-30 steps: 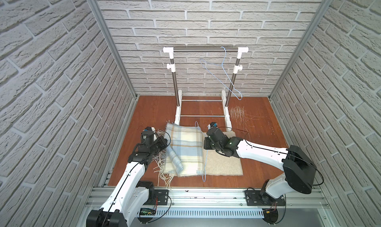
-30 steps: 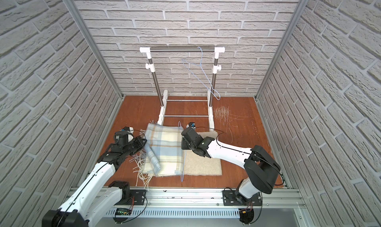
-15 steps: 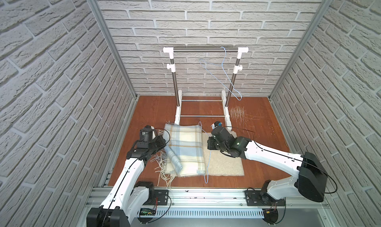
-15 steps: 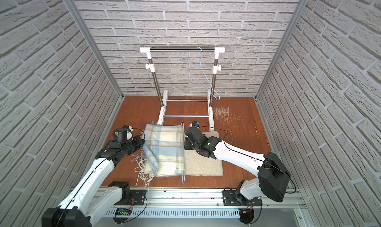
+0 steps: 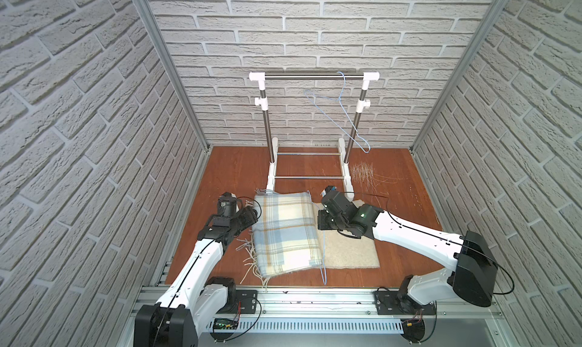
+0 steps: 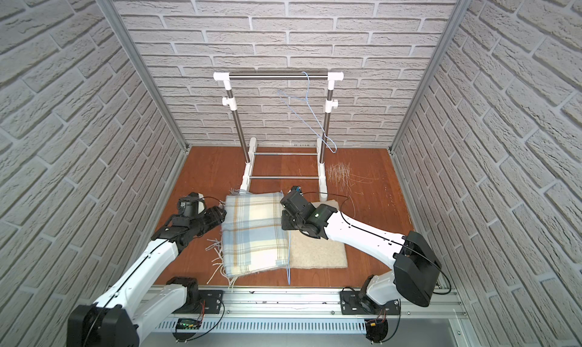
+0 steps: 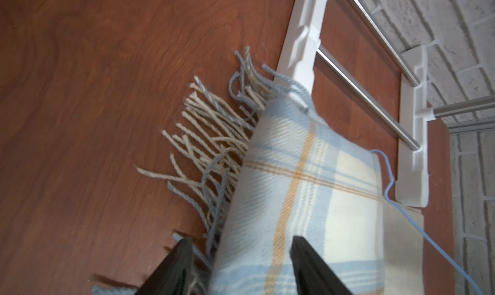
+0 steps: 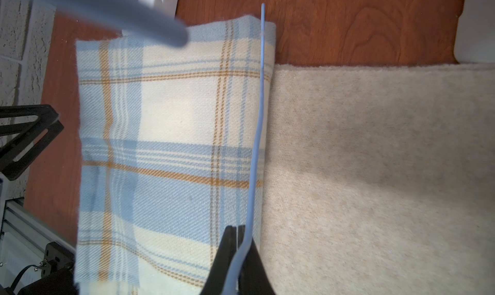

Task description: Hang the scarf on the hanger

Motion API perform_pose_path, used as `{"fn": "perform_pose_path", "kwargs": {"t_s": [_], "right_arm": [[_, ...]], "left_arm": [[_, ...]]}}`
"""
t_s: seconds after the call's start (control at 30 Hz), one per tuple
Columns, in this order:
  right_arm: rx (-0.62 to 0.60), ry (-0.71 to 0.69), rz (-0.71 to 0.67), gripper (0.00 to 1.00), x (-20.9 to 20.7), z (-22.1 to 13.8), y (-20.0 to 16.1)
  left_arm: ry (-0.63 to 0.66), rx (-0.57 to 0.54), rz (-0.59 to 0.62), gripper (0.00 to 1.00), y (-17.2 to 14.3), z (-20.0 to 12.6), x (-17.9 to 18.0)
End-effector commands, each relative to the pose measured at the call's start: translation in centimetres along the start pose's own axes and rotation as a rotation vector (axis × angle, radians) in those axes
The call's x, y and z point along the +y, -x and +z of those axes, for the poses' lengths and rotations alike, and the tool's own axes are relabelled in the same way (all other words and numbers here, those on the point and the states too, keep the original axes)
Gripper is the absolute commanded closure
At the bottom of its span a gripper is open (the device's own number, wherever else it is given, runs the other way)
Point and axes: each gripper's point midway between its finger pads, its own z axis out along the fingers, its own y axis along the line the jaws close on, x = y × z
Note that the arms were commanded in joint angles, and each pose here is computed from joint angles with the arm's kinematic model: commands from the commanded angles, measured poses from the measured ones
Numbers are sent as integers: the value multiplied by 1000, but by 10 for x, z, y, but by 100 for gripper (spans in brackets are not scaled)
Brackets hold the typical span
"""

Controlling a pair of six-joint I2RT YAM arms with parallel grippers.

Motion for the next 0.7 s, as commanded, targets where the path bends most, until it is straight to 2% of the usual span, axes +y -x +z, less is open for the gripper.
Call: {"fn": "perform_pose_path", "kwargs": {"t_s": [0.0,0.07,0.17,0.23,0.37,0.5,0.67], "right_arm": [[36,-64,-43,97,-8,0,-2],[36,-67,-53,97,-5,0,2],[41,-74,-73,97,-1,-1,7],[46,-80,-84,97,0,-2,9],[38,-93,-109,97,4,-8,17],[23,-92,-124,97,9,-19,28],[-2,-59,-136,97,21,-54,44]], "left_arm": [[-34,-99,33,34,20,-31,-26],[-73,-64,19,35,8,-38,-43],[-125,51,8,38,-35,-33,-69],[-127,116,9,40,-68,-30,-75],[-179,174,-7,46,-121,-33,-79],[-159,228,50,48,-151,-38,-66],[60,295,57,47,-182,-21,2]]}}
